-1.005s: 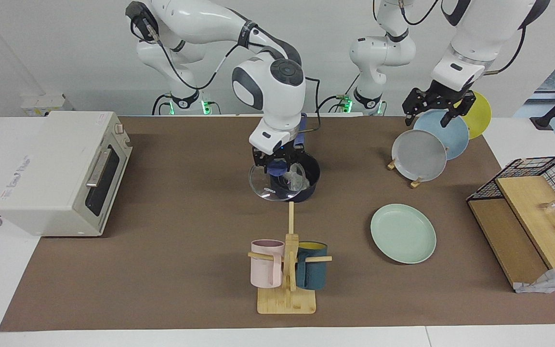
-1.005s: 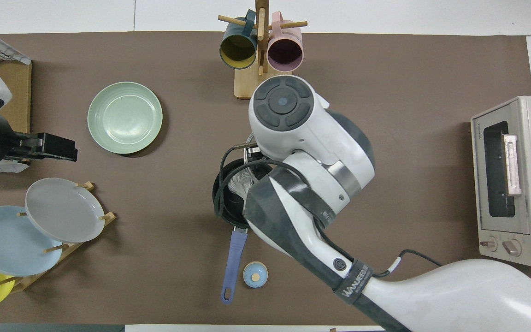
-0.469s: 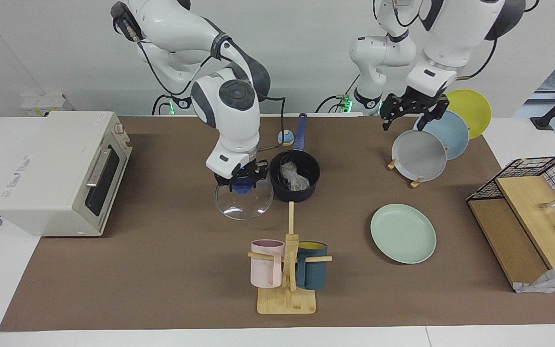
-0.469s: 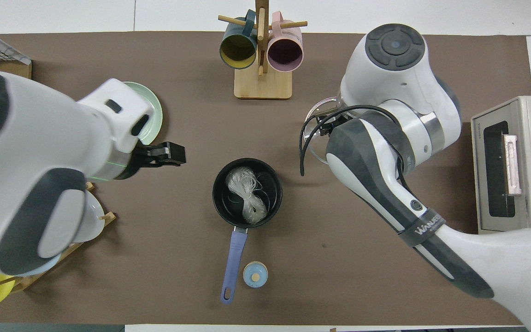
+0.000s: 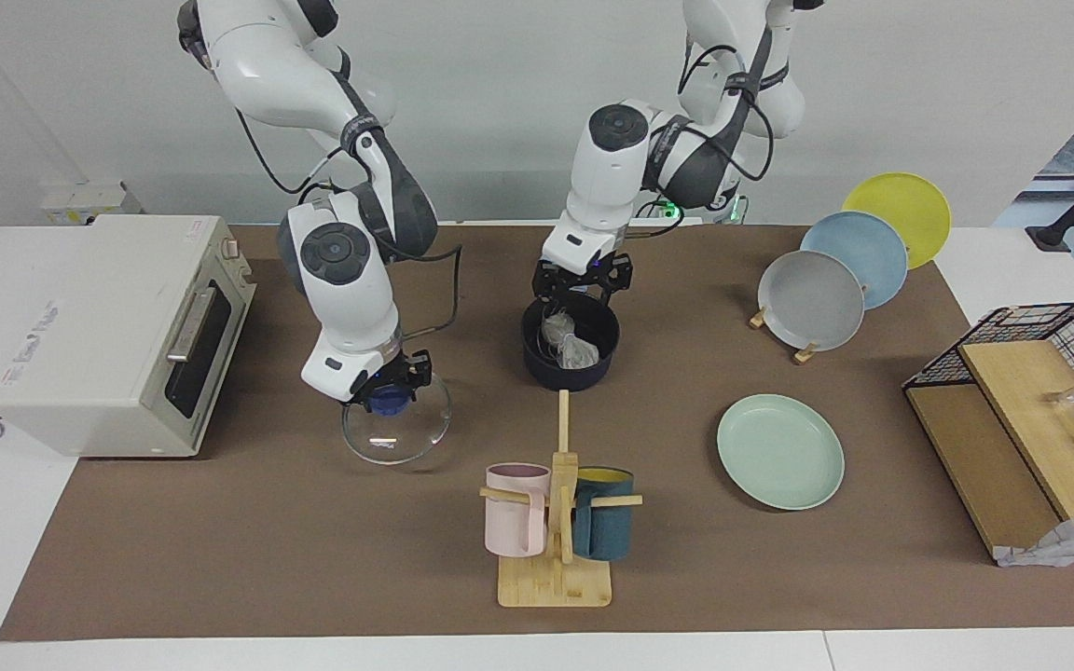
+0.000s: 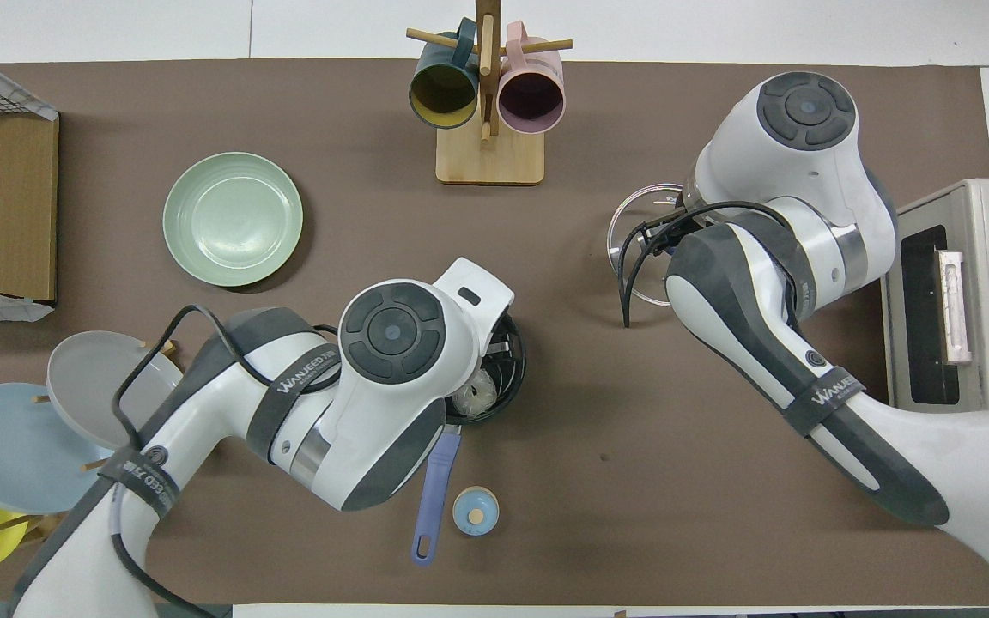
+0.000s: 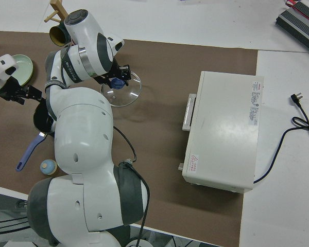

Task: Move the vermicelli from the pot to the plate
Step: 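Grasp the vermicelli with the left gripper while the right gripper sets down the lid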

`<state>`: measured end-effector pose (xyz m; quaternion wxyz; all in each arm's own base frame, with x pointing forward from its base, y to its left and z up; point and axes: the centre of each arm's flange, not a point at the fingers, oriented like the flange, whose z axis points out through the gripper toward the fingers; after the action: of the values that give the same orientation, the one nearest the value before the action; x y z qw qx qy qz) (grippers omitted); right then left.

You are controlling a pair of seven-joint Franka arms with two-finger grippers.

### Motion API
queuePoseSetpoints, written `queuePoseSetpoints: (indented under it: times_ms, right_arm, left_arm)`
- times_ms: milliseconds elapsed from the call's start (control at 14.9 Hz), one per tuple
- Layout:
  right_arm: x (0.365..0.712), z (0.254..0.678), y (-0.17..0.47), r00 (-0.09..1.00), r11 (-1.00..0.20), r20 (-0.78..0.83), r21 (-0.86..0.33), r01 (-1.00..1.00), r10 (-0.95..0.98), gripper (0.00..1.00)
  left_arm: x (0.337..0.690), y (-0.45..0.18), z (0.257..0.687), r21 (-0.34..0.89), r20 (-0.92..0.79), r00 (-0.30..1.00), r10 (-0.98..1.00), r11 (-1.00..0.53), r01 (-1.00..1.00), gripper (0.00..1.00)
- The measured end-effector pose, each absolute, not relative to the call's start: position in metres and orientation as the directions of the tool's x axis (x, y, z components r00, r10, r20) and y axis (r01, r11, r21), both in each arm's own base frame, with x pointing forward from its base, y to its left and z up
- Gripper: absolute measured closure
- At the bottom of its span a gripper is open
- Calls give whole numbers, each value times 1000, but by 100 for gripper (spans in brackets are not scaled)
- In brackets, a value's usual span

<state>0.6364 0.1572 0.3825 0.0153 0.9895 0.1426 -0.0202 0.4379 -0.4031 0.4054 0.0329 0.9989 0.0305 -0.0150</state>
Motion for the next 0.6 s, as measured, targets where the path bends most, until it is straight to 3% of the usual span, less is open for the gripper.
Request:
queuePoseSetpoints:
  times_ms: [603]
  right_arm:
    - [640, 357, 101, 933, -931, -34, 60, 359, 357, 33]
  left_arm:
    - [445, -407, 351, 44, -61, 998, -16, -999, -13, 0]
